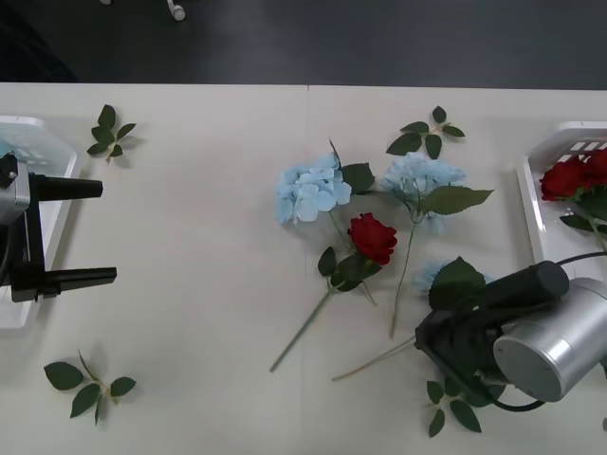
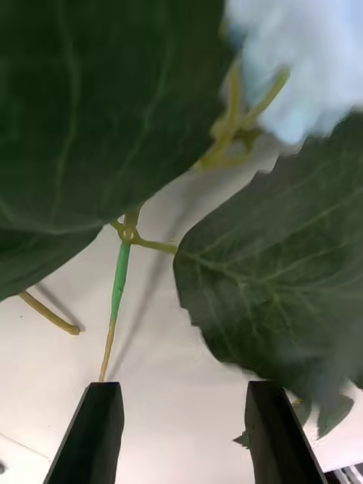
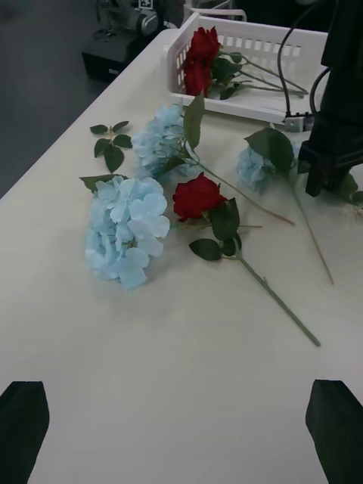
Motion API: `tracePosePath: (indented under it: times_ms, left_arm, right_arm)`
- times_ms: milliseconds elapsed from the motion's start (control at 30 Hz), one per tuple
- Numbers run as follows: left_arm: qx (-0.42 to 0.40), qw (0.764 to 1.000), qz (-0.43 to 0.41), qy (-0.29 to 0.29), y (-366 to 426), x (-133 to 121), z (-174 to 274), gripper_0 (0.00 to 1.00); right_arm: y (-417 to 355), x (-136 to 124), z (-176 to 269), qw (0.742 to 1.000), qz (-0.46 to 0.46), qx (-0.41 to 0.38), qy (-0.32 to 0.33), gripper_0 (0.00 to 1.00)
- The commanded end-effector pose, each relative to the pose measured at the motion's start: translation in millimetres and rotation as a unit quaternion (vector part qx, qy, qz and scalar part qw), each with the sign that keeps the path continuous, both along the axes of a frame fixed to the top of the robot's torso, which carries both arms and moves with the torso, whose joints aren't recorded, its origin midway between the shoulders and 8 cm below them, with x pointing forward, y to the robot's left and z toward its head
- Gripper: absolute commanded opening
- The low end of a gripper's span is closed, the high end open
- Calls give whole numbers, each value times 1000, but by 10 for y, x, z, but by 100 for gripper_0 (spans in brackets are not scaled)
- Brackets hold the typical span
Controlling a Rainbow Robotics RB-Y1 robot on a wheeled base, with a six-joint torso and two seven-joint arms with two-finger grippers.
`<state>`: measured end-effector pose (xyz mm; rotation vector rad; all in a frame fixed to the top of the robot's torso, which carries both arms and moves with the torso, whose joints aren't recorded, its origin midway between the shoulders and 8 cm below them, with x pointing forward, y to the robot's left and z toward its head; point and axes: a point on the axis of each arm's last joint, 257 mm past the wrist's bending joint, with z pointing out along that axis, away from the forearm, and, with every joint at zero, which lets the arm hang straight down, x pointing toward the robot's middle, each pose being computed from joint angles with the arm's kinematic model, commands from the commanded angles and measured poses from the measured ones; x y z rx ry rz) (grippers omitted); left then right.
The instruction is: Put the red flowers into the right box and the blue flowers into the left box
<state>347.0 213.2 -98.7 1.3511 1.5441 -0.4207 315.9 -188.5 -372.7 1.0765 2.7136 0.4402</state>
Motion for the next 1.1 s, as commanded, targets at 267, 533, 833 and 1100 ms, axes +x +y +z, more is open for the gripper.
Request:
tracePosePath:
  times_ms: [267, 533, 833, 1100]
  left_arm:
    - [10, 1000, 11, -1, 107, -14, -28, 100]
    - [10, 1000, 11, -1, 107, -14, -28, 100]
    - [10, 1000, 11, -1, 107, -14, -28, 100]
    - [10, 1000, 11, -1, 107, -14, -28, 100]
  right_arm:
    - [330, 81, 110, 999, -32, 41, -11, 47]
    - [449, 65, 76, 998, -38, 45, -11, 47]
    - [427, 112, -119, 998, -57, 40, -9, 47]
    - [481, 186, -237, 996, -72, 47, -13, 47]
